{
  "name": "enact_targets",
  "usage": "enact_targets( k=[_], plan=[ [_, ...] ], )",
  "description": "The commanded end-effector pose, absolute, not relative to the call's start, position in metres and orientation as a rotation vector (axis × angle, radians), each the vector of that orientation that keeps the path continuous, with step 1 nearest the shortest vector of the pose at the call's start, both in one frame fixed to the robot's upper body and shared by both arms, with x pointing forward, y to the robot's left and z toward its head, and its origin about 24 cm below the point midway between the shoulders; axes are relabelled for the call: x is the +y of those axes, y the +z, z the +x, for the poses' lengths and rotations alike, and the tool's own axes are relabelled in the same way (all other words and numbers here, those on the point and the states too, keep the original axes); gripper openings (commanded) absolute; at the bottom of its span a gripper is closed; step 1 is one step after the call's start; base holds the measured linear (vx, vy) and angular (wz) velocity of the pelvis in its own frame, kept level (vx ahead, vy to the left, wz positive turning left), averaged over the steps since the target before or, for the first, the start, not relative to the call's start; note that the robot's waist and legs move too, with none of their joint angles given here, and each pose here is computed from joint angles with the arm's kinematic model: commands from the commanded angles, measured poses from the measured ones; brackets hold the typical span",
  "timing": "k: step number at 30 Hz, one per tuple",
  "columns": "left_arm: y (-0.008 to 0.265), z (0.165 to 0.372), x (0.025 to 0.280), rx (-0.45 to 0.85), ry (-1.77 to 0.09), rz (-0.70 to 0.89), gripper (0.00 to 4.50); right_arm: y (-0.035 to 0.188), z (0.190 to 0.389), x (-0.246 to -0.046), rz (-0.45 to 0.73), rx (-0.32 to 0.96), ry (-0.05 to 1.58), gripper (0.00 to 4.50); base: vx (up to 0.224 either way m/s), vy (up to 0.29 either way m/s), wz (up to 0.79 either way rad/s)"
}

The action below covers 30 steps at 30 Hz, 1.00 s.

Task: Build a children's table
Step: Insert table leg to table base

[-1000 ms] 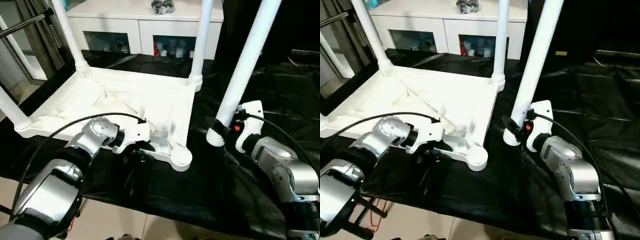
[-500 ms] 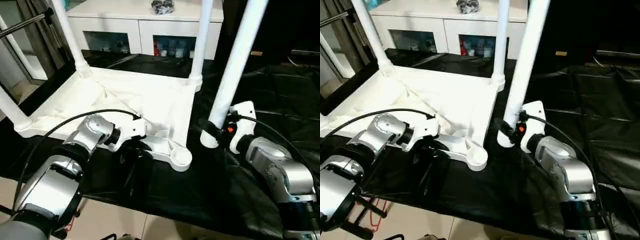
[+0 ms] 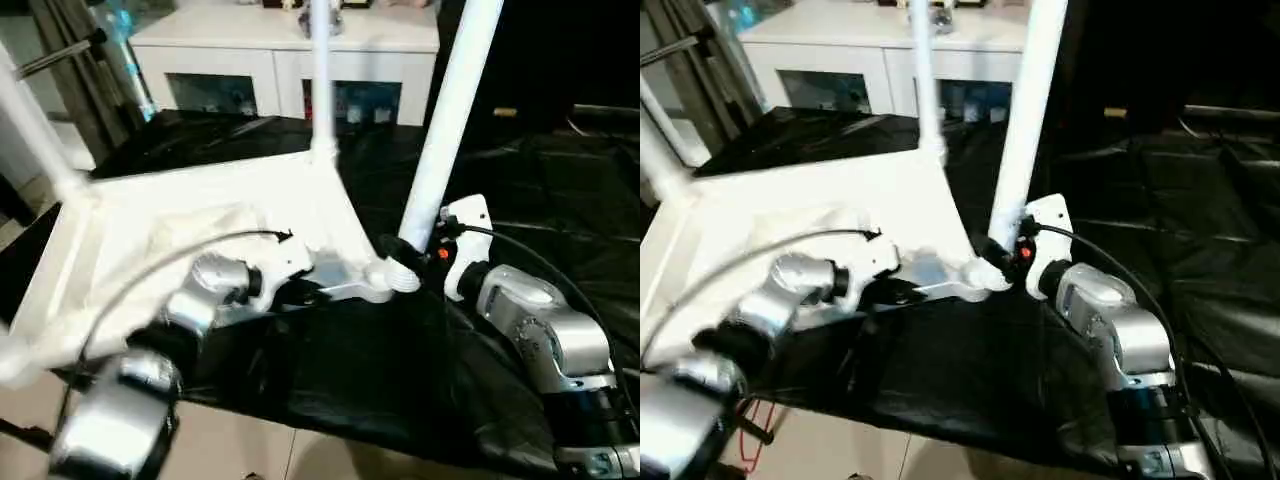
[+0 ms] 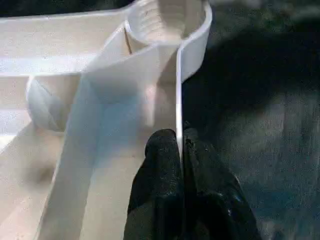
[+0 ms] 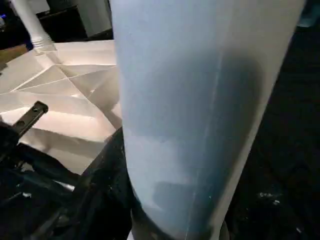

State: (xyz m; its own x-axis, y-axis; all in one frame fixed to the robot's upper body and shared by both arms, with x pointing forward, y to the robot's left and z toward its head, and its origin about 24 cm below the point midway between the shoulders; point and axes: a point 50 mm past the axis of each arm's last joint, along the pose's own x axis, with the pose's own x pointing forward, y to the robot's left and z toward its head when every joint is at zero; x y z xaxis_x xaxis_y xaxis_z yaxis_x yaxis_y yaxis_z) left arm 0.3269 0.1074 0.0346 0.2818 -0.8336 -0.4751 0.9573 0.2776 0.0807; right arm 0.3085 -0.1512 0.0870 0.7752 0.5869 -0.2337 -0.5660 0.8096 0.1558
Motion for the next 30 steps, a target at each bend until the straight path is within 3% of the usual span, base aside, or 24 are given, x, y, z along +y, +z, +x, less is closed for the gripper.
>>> enact_targets(
  k=[1,18,30],
  plan=[
    [0.019,0.313,0.096,0.422,-1.269,0.343,0.0,0.092,0.312,-0.145,0.063,0.255,0.651,1.91,0.0,0.0,0.0],
    [0.01,0.311,0.108,0.527,-1.193,0.387,0.0,0.093,0.321,-0.134,0.026,0.24,0.684,1.91,0.0,0.0,0.0],
    [0.014,0.305,0.11,0.512,-1.255,0.33,0.0,0.076,0.326,-0.131,0.016,0.326,0.7,1.91,0.0,0.0,0.0]
  ],
)
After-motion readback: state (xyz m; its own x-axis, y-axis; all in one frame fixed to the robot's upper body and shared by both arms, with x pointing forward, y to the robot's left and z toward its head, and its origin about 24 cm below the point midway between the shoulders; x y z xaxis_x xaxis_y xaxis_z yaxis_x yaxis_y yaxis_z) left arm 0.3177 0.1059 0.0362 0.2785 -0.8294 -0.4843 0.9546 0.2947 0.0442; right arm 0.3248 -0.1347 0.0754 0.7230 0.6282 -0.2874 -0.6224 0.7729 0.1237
